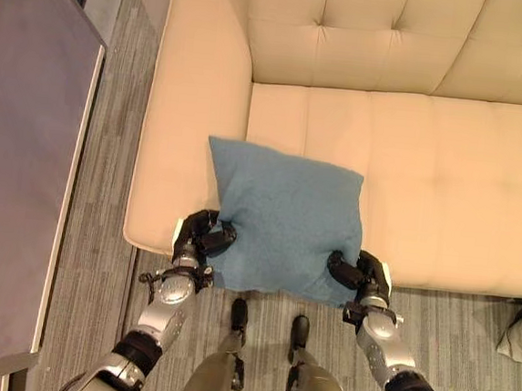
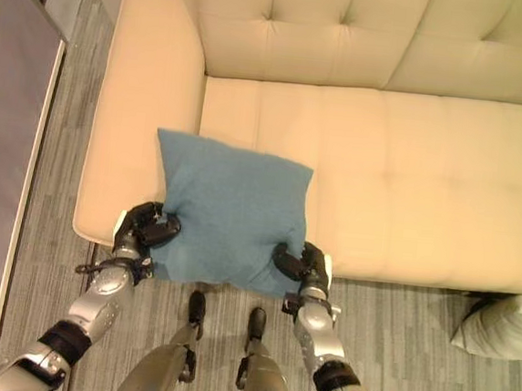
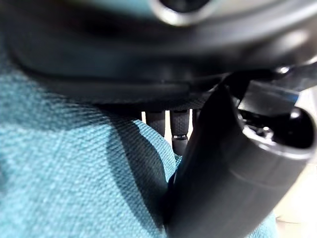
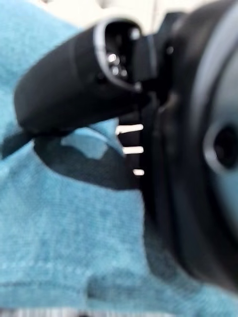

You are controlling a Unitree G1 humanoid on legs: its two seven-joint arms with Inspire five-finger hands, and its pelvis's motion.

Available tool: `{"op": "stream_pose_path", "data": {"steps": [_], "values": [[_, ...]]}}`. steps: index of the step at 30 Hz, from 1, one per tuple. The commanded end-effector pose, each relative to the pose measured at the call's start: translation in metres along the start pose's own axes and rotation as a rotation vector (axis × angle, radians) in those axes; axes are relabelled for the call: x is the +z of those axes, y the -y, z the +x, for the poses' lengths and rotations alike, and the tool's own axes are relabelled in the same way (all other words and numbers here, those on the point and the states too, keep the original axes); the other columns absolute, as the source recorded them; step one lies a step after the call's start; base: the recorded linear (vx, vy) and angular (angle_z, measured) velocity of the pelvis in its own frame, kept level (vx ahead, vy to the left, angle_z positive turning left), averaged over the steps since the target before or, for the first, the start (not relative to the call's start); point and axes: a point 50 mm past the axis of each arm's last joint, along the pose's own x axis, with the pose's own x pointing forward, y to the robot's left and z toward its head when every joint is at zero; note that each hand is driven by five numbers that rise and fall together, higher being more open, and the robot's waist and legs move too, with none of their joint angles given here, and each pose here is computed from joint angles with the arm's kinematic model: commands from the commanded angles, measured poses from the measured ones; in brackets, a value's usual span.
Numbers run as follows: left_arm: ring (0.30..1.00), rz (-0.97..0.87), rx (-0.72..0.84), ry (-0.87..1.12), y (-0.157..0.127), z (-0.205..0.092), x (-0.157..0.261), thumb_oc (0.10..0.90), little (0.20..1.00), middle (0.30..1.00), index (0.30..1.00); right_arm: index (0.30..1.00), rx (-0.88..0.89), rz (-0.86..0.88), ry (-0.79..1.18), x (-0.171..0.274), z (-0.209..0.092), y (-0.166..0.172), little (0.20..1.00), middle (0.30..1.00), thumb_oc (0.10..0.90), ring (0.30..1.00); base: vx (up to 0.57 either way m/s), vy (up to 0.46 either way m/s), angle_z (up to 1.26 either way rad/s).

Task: Pick up all the scattered cushions and arrange them neatly on the sofa.

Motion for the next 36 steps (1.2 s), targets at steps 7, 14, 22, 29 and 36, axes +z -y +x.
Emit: {"op": "stream_pose_path", "data": {"steps": [7,14,22,29,36], "values": [[0.300,-0.082,-0.262,0.143,0.047,-0.020,0.019,0.400,0.300,0.300,0.300,0.300,0.183,0.065,0.415,0.068,-0.028,-0.025,0.300,0.300,0.400,0.300,0.01,-0.117,-0.02],[0.300,-0.083,-0.272,0.123,0.050,-0.024,0.013,0.400,0.300,0.300,0.300,0.300,0.169,0.037,0.461,0.075,-0.034,-0.018,0.300,0.300,0.400,0.300,0.04,0.028,-0.09],[0.300,-0.046,-0.244,0.111,0.031,-0.029,0.006,0.400,0.300,0.300,0.300,0.300,0.212,0.056,0.447,0.074,-0.035,-0.029,0.300,0.300,0.400,0.300,0.12,0.172,-0.44],[0.300,-0.027,-0.188,0.082,0.007,-0.037,-0.003,0.400,0.300,0.300,0.300,0.300,0.286,0.044,0.431,0.071,-0.040,-0.041,0.300,0.300,0.400,0.300,0.08,0.077,-0.59],[0.300,-0.047,-0.183,0.084,0.009,-0.037,-0.004,0.400,0.300,0.300,0.300,0.300,0.301,0.008,0.452,0.077,-0.039,-0.042,0.300,0.300,0.400,0.300,0.17,-0.095,-0.22]]}}
